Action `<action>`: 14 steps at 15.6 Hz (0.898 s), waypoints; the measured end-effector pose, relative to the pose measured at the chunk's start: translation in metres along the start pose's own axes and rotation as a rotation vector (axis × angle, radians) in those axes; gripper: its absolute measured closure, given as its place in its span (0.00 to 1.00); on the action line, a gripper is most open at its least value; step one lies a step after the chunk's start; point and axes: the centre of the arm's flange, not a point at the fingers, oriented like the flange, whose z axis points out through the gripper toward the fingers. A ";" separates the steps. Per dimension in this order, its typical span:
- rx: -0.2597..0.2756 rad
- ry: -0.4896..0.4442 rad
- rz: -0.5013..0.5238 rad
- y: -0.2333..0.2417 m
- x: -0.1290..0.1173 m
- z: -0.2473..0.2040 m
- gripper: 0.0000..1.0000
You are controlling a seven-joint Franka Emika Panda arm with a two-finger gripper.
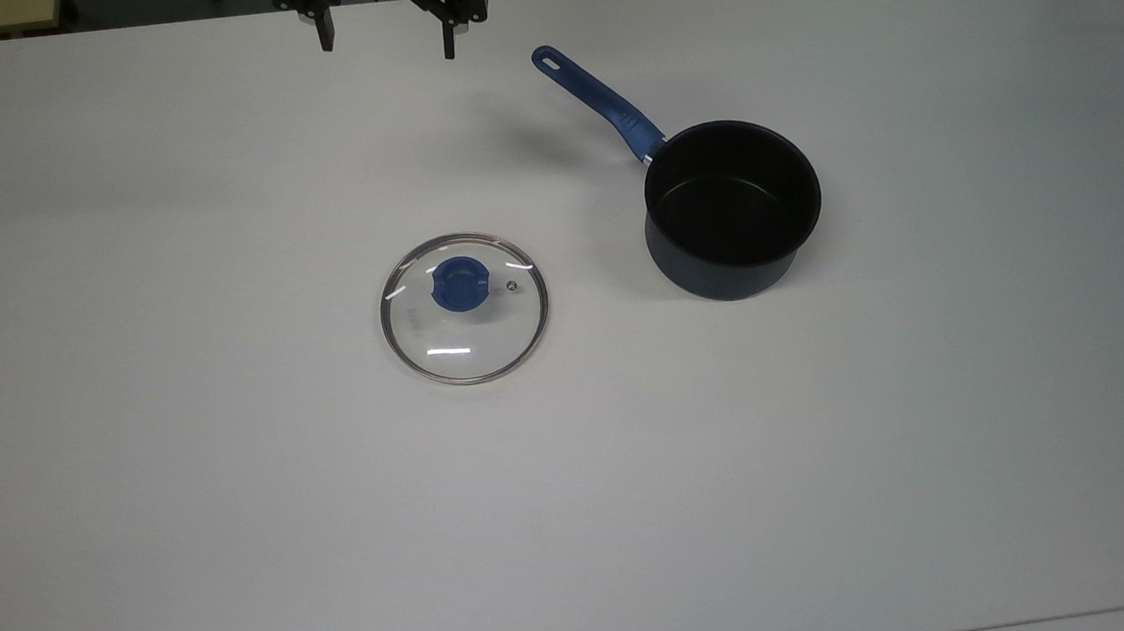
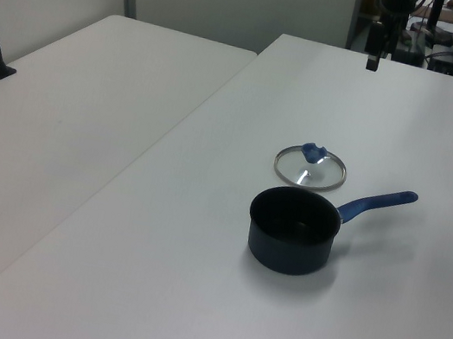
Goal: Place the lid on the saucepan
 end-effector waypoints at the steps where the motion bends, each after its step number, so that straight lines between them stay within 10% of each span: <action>1: 0.000 0.000 0.000 0.000 0.000 0.000 0.00; 14: 0.007 0.025 -0.013 0.008 0.025 0.031 0.00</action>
